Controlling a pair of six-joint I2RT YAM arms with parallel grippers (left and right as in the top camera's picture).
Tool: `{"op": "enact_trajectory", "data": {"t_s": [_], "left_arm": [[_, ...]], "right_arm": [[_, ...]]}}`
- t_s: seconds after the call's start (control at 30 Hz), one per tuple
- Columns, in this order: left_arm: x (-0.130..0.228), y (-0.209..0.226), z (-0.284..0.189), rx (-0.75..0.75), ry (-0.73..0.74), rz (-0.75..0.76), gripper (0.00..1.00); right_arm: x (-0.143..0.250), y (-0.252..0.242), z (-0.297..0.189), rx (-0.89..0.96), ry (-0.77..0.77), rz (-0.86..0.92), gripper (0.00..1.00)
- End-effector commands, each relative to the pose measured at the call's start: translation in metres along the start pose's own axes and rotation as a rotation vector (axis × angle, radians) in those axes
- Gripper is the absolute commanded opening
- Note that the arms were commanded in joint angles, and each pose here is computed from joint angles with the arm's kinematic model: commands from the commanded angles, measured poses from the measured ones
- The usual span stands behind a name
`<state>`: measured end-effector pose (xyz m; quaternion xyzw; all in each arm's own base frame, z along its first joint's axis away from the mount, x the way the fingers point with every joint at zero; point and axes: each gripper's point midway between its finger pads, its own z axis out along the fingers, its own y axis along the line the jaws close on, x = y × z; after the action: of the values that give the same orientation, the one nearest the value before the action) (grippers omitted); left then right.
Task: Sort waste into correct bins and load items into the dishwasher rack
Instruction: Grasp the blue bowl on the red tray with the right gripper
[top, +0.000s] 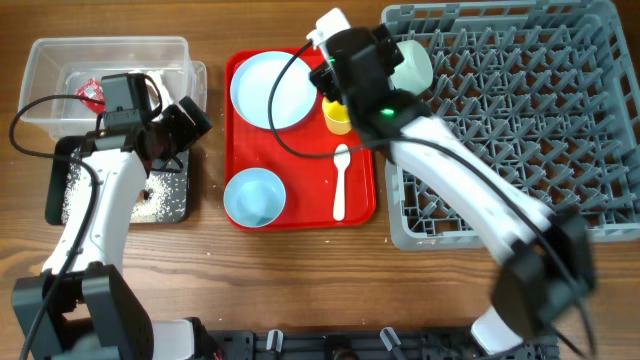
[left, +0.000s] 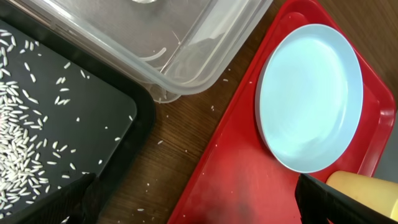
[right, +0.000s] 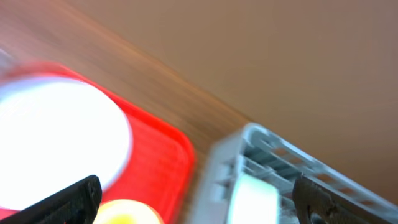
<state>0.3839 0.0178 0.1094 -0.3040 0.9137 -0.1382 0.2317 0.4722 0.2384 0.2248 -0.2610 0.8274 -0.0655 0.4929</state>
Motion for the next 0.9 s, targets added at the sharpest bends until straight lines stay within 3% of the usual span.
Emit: {"op": "enact_trajectory", "data": {"t_s": [0.0,0.07,0.17,0.23,0.27,0.47,0.5,0.53,0.6,0.7,0.87], "left_arm": [[-0.006,-0.009,-0.007,0.025,-0.022,0.031,1.0],[-0.006,-0.009,-0.007,0.025,-0.022,0.031,1.0],[-0.006,-0.009,-0.007,0.025,-0.022,0.031,1.0],[-0.006,-0.009,-0.007,0.025,-0.022,0.031,1.0],[-0.006,-0.009,-0.007,0.025,-0.022,0.031,1.0],[-0.006,-0.009,-0.007,0.025,-0.022,0.031,1.0],[-0.006,-0.009,-0.007,0.025,-0.022,0.031,1.0],[-0.006,-0.009,-0.007,0.025,-0.022,0.031,1.0],[-0.006,-0.009,-0.007,0.025,-0.022,0.031,1.0],[-0.006,-0.009,-0.007,0.025,-0.022,0.031,1.0],[-0.006,-0.009,-0.007,0.025,-0.022,0.031,1.0]], "right_arm": [[-0.042,0.065,-0.084,-0.575,-0.044,0.411,1.0],[-0.025,0.097,-0.098,-0.756,0.101,0.529,1.0],[0.019,0.136,-0.085,-0.805,0.336,0.669,1.0],[0.052,0.164,-0.073,-0.79,0.481,0.727,0.87],[0.067,0.176,-0.067,-0.776,0.551,0.756,0.86],[0.149,0.235,-0.033,-0.718,0.847,0.816,0.46],[0.155,0.239,-0.032,-0.727,0.878,0.829,0.39],[0.162,0.242,-0.03,-0.729,0.907,0.837,0.25],[0.163,0.241,-0.029,-0.717,0.912,0.849,0.21],[0.163,0.241,-0.027,-0.706,0.907,0.855,0.05],[0.139,0.23,-0.033,-0.719,0.84,0.795,0.04]]}}
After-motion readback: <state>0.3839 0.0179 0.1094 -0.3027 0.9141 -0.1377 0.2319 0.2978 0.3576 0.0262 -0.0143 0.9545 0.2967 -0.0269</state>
